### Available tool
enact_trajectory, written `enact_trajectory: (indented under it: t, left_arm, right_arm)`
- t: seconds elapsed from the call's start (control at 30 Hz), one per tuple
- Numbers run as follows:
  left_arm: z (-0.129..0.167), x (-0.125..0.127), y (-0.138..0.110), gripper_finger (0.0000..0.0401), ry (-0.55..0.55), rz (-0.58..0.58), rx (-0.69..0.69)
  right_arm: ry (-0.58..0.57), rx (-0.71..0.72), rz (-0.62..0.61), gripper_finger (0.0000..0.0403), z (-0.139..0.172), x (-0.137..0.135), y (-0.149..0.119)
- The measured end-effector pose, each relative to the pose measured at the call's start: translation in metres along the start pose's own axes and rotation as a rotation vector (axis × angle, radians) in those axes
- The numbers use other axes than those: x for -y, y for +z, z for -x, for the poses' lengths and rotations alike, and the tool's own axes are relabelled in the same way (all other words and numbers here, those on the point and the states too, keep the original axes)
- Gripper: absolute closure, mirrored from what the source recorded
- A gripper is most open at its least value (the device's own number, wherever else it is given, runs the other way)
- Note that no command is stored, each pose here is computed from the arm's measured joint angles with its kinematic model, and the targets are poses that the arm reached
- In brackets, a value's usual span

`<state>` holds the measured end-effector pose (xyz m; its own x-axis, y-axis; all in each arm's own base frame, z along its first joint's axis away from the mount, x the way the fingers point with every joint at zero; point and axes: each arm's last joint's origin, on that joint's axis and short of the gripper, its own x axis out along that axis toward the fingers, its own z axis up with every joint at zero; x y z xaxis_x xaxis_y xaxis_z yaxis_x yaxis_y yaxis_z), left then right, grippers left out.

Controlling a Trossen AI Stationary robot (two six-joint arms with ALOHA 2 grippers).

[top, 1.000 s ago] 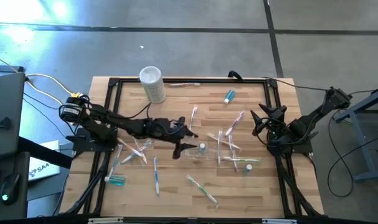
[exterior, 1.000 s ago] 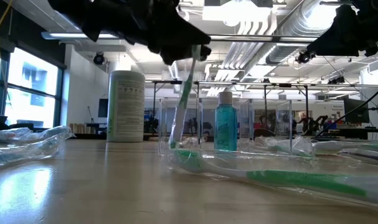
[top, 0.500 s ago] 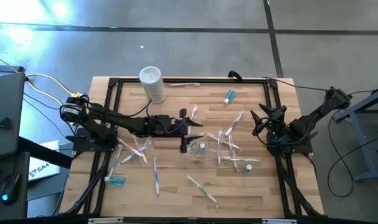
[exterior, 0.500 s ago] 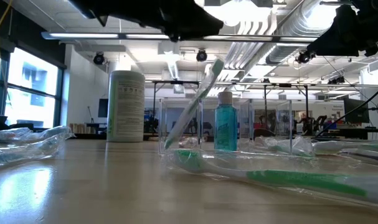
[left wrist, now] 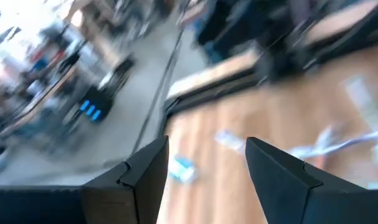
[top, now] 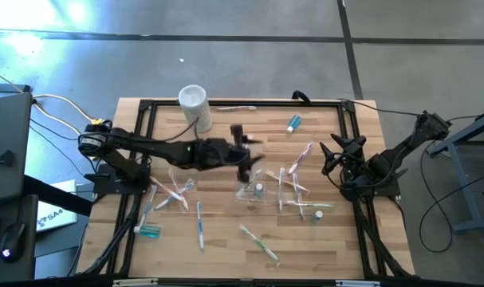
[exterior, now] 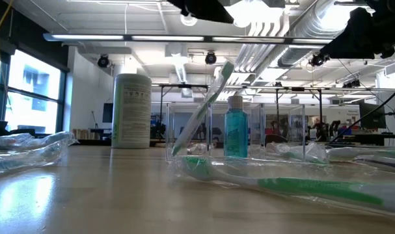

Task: Pick & Place toothbrushing station
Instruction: Put the orange toothbrush into the right section of the transparent organizer

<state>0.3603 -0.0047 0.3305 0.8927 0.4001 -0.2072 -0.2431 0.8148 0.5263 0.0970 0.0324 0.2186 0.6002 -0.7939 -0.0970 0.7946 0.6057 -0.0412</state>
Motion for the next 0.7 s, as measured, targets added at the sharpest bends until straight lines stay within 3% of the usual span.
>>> enact_trajectory:
  t: [0.17, 0.23, 0.4, 0.57, 0.7]
  left_arm:
    - [-0.01, -0.064, 0.01, 0.0194, 0.034, 0.047, -0.188]
    - [-0.015, -0.095, 0.012, 0.0194, 0.037, 0.121, -0.205]
    - [-0.035, -0.155, -0.014, 0.0194, 0.0, 0.351, -0.239]
    - [-0.071, -0.181, -0.058, 0.0194, 0.001, 0.402, -0.332]
    - [-0.109, -0.185, -0.096, 0.0194, -0.027, 0.375, -0.406]
  right_arm:
    - [-0.007, 0.012, 0.016, 0.0167, 0.0, -0.002, -0.001]
    - [-0.01, 0.018, 0.018, 0.0167, 0.0, -0.002, -0.001]
    - [-0.012, 0.021, 0.019, 0.0167, 0.0, -0.001, -0.001]
    - [-0.014, 0.025, 0.02, 0.0167, 0.0, -0.001, -0.001]
    - [-0.014, 0.024, 0.02, 0.0167, 0.0, -0.001, -0.001]
